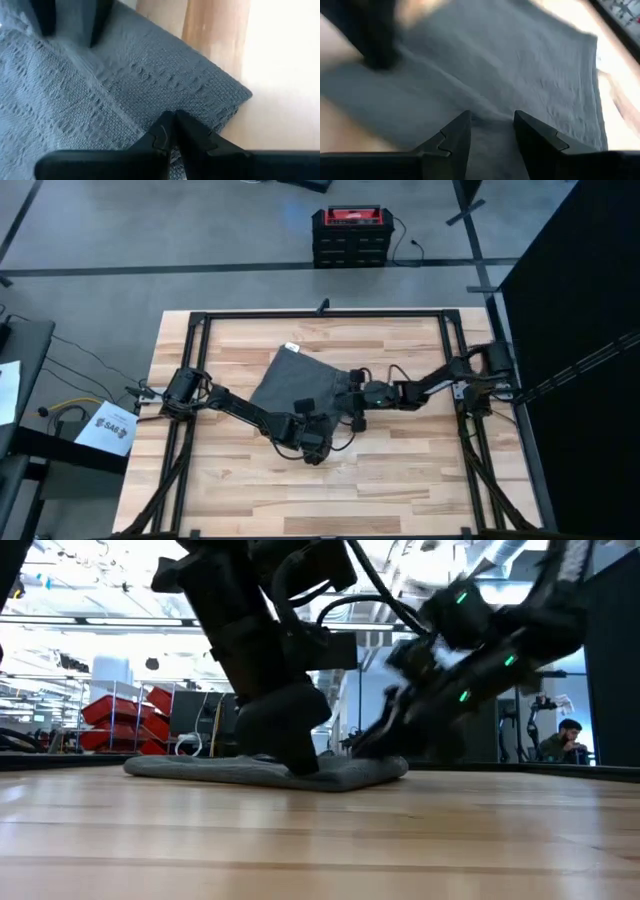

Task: Roll towel
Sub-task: Roll the gray towel

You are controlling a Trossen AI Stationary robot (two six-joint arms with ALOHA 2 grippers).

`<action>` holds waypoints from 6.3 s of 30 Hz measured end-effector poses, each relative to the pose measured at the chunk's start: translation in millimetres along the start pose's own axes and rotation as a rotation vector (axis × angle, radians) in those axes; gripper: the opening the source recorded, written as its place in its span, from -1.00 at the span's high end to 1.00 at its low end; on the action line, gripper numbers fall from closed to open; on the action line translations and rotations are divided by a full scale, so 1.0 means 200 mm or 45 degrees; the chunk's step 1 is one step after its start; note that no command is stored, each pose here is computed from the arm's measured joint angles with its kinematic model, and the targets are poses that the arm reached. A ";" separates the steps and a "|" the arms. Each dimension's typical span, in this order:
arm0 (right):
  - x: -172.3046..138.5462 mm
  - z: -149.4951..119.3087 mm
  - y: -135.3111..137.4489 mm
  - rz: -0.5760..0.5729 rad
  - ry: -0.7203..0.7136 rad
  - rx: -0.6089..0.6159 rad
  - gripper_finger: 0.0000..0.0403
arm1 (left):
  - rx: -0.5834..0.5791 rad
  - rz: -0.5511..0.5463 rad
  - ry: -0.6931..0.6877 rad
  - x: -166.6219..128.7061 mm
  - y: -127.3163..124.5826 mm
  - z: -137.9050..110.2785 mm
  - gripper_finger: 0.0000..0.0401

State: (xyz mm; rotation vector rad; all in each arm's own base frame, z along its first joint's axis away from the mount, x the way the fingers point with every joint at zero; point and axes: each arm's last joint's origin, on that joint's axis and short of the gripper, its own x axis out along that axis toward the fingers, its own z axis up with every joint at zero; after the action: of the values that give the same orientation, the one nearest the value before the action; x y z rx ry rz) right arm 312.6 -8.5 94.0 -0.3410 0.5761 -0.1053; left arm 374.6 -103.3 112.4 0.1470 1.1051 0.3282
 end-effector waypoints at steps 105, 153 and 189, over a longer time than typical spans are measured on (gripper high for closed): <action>-0.20 0.28 0.03 -0.139 0.738 0.663 1.00 | -0.348 -0.113 -0.409 0.28 0.68 -0.29 0.93; 0.02 0.17 -0.16 0.139 0.647 0.225 1.00 | -0.492 -0.222 -0.607 0.06 0.44 -0.16 0.93; -0.10 0.14 -0.17 0.071 0.880 0.304 1.00 | -0.661 -0.146 -0.542 0.34 0.45 -0.23 0.93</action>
State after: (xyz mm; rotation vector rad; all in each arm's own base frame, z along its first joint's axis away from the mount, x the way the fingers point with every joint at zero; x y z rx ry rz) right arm 311.6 -27.7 138.6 -0.0445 1.2435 -0.2396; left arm 344.6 1.6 58.2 -0.2963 0.5788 0.4464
